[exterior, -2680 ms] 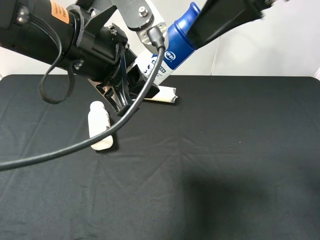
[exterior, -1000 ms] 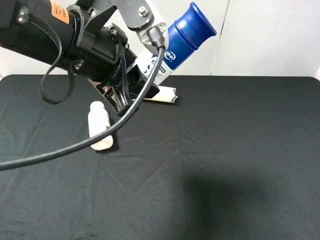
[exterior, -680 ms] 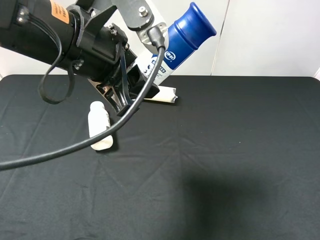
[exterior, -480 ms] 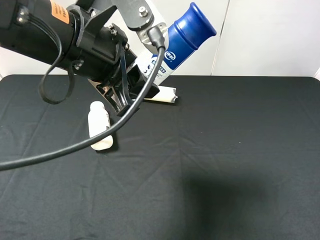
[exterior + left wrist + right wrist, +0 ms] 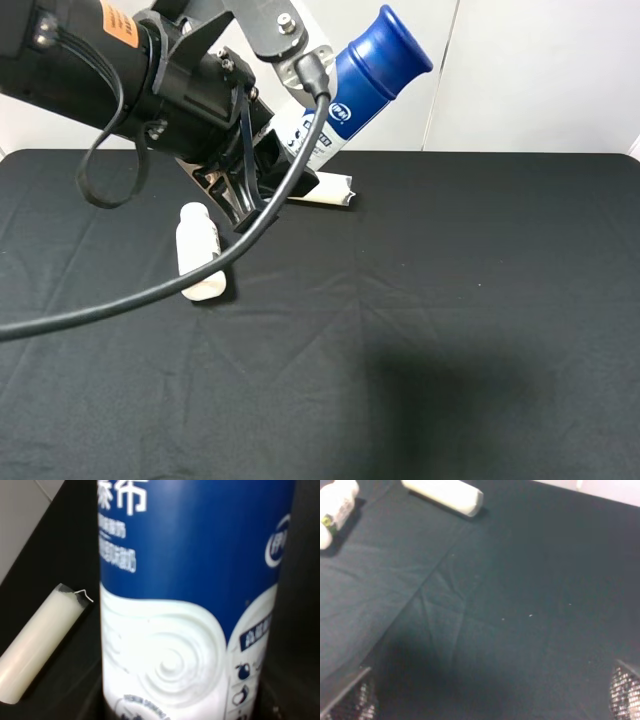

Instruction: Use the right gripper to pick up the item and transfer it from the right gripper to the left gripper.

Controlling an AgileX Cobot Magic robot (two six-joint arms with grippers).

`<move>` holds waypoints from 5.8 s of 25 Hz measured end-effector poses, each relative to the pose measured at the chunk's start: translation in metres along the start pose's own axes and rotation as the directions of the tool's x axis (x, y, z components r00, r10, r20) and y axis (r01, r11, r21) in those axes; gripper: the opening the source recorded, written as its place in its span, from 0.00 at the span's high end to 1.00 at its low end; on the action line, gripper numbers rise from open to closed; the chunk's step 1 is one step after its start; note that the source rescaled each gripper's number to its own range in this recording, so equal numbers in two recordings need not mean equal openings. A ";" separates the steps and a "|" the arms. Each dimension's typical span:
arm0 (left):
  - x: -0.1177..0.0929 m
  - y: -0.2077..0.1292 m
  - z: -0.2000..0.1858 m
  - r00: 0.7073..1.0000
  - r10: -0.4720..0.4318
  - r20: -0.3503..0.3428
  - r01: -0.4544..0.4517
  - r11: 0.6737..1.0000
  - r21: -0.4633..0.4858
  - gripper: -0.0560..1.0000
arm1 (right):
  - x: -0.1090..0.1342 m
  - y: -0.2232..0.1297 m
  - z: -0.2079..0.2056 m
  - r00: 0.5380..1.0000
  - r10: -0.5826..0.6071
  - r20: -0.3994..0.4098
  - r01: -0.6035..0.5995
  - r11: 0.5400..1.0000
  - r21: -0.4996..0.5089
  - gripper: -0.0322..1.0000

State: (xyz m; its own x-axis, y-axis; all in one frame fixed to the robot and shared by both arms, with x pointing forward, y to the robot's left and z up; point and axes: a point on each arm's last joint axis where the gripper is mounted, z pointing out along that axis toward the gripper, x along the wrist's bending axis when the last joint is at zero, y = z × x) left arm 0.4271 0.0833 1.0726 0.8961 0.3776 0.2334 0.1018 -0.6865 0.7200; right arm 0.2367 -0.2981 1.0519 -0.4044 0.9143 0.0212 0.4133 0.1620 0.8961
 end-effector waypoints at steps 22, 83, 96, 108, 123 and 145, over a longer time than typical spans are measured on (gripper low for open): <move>0.031 0.006 -0.022 0.983 -0.163 -0.087 0.174 0.976 0.131 0.91 | 0.001 -0.001 -0.001 0.960 0.125 0.249 -0.120 0.992 -0.034 0.00; 0.135 -0.258 0.012 0.390 -0.709 -0.588 0.910 0.200 0.362 0.91 | 0.001 -0.001 -0.001 0.960 0.125 0.249 -0.120 0.992 -0.034 0.00; 0.125 -0.252 0.014 0.299 -0.787 -0.540 0.921 0.090 0.378 0.91 | 0.001 -0.001 -0.001 0.960 0.125 0.249 -0.120 0.992 -0.034 0.00; 0.128 -0.252 0.015 0.329 -0.783 -0.528 0.918 0.134 0.373 0.91 | 0.001 -0.001 -0.001 0.960 0.125 0.249 -0.120 0.992 -0.034 0.00; 0.130 -0.252 0.016 0.357 -0.775 -0.521 0.913 0.173 0.368 0.01 | 0.001 -0.001 -0.001 0.960 0.125 0.249 -0.120 0.992 -0.034 0.00; 0.168 -0.181 -0.042 0.358 -0.764 -0.536 0.931 0.248 0.269 0.00 | 0.001 -0.001 -0.001 0.960 0.125 0.249 -0.120 0.992 -0.034 0.00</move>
State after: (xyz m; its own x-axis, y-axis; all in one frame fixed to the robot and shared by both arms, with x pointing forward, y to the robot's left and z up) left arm 0.5410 0.2973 1.0089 0.0115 0.9932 -0.1160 0.9754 0.0144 0.2200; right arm 0.2353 -0.2978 1.0519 -0.1336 0.9908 0.0220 0.4308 0.0381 0.9016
